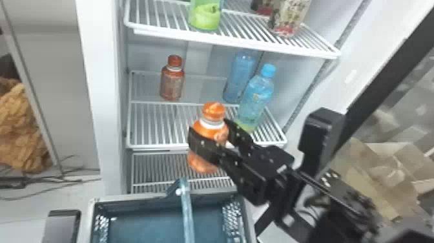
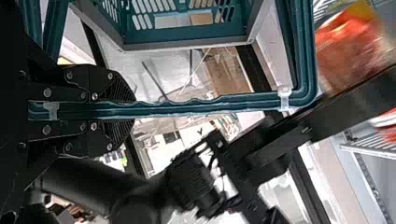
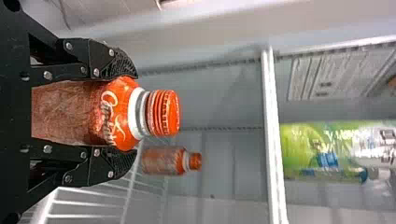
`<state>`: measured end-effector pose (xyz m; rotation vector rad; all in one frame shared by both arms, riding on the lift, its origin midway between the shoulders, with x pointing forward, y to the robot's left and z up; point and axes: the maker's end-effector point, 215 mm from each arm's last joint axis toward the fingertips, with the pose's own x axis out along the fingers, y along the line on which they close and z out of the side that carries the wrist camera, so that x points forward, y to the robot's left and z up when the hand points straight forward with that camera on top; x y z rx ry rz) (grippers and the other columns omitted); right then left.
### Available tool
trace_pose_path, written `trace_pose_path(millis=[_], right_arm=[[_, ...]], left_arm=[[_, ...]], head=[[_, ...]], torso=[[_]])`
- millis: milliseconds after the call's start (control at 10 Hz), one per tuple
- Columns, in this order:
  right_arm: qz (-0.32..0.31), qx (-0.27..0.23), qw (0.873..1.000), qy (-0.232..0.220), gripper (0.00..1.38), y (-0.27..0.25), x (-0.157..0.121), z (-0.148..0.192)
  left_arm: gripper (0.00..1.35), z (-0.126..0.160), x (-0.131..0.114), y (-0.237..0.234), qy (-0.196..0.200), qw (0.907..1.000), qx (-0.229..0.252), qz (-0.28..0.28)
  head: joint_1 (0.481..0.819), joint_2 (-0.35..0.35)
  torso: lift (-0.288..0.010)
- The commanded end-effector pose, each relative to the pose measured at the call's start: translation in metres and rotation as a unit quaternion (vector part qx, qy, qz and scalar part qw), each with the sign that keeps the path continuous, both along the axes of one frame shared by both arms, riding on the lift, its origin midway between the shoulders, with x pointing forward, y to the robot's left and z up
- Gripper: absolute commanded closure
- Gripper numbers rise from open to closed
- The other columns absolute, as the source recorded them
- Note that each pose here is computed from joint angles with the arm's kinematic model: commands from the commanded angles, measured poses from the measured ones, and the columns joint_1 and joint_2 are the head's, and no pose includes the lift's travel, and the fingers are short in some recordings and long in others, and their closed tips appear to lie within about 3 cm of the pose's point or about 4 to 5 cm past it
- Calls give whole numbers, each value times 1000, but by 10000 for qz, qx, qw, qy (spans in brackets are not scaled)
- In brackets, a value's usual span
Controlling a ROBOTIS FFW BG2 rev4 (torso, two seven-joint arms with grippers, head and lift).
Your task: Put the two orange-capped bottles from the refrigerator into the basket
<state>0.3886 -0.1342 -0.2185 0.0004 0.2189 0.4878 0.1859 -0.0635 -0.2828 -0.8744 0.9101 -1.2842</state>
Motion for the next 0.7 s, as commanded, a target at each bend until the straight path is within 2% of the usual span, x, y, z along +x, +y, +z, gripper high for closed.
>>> trace_pose_path(millis=[0,100,300,600], right_arm=[[63,-100,9996,244,894,2,-35,7],[38,-178,9987,480,894,-1,-52,2],[-218,-455,9889,1397,894,-25,-77,-55],[-179,-495,9750,2160,894,-26,-106,-93]], left_arm=[[1194,-1,-1,0,11,10000,17,0],[1194,-2,-1,0,15,10000,21,-11],[1194,-3,-3,0,33,10000,40,-30],[1194,-4,-4,0,45,10000,40,-30]], head=[[695,-350],[695,-350],[695,-350],[695,-350]], torso=[[-288],[-288],[-288],[-288]])
